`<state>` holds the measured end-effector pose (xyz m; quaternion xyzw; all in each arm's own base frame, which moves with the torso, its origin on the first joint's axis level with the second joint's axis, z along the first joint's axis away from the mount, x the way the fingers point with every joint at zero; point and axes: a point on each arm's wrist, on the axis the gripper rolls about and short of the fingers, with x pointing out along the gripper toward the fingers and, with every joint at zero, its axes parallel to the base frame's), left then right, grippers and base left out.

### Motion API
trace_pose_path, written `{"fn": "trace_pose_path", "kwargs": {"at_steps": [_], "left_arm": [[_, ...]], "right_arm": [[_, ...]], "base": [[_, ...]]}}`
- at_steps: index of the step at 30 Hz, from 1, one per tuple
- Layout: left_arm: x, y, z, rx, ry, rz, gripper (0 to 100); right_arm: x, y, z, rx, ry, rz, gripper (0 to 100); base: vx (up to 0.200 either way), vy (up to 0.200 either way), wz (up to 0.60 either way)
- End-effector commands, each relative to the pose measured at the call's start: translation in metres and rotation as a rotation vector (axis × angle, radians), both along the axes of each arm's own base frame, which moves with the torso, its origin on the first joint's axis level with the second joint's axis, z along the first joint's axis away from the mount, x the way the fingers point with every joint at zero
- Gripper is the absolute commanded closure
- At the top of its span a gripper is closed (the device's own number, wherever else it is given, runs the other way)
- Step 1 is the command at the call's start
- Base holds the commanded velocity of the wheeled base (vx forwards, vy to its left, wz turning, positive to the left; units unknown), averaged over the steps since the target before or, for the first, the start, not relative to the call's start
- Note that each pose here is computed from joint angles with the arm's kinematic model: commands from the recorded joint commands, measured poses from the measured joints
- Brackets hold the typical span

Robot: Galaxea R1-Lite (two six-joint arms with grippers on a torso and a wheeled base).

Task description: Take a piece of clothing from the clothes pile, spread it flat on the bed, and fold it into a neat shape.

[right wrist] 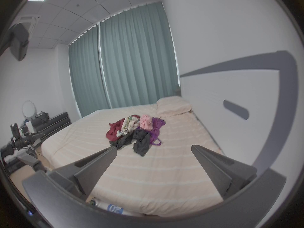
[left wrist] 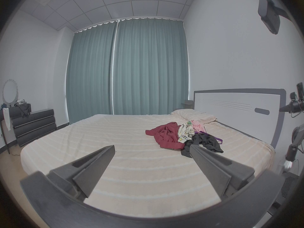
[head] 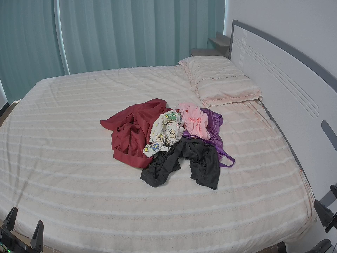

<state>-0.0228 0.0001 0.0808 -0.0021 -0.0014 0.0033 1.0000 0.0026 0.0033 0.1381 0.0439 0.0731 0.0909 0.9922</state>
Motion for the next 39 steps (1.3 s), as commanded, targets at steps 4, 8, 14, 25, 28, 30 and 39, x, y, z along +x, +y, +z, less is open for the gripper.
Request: {"fn": "trace_pose_path", "kwargs": {"at_steps": [4, 8, 14, 25, 28, 30, 39], "left_arm": [[0.0, 0.0, -0.005, 0.0, 0.001, 0.001, 0], [0.0, 0.0, -0.005, 0.0, 0.001, 0.001, 0], [0.0, 0.0, -0.005, 0.0, 0.001, 0.0, 0], [0.0, 0.0, -0.005, 0.0, 0.001, 0.001, 0], [0.0, 0.0, -0.005, 0.0, 0.001, 0.0, 0], [0.0, 0.0, -0.005, 0.0, 0.001, 0.001, 0], [0.0, 0.0, -0.005, 0.0, 0.001, 0.001, 0]], "right_arm": [[0.115, 0.017, 0.002, 0.114, 0.454, 0.178, 0], [0.145, 0.023, -0.006, 0.15, 0.525, 0.171, 0], [0.187, 0.032, -0.022, 0.197, 0.599, 0.157, 0], [0.259, 0.064, -0.063, 0.325, 0.713, 0.132, 0], [0.275, 0.074, -0.078, 0.358, 0.737, 0.129, 0], [0.284, 0.08, -0.087, 0.375, 0.752, 0.127, 0], [0.323, 0.113, -0.129, 0.354, 0.746, 0.022, 0]], "base": [[0.0, 0.0, 0.0], [0.0, 0.0, 0.0], [0.0, 0.0, 0.0], [0.0, 0.0, 0.0], [0.0, 0.0, 0.0], [0.0, 0.0, 0.0], [0.0, 0.0, 0.0]]}}
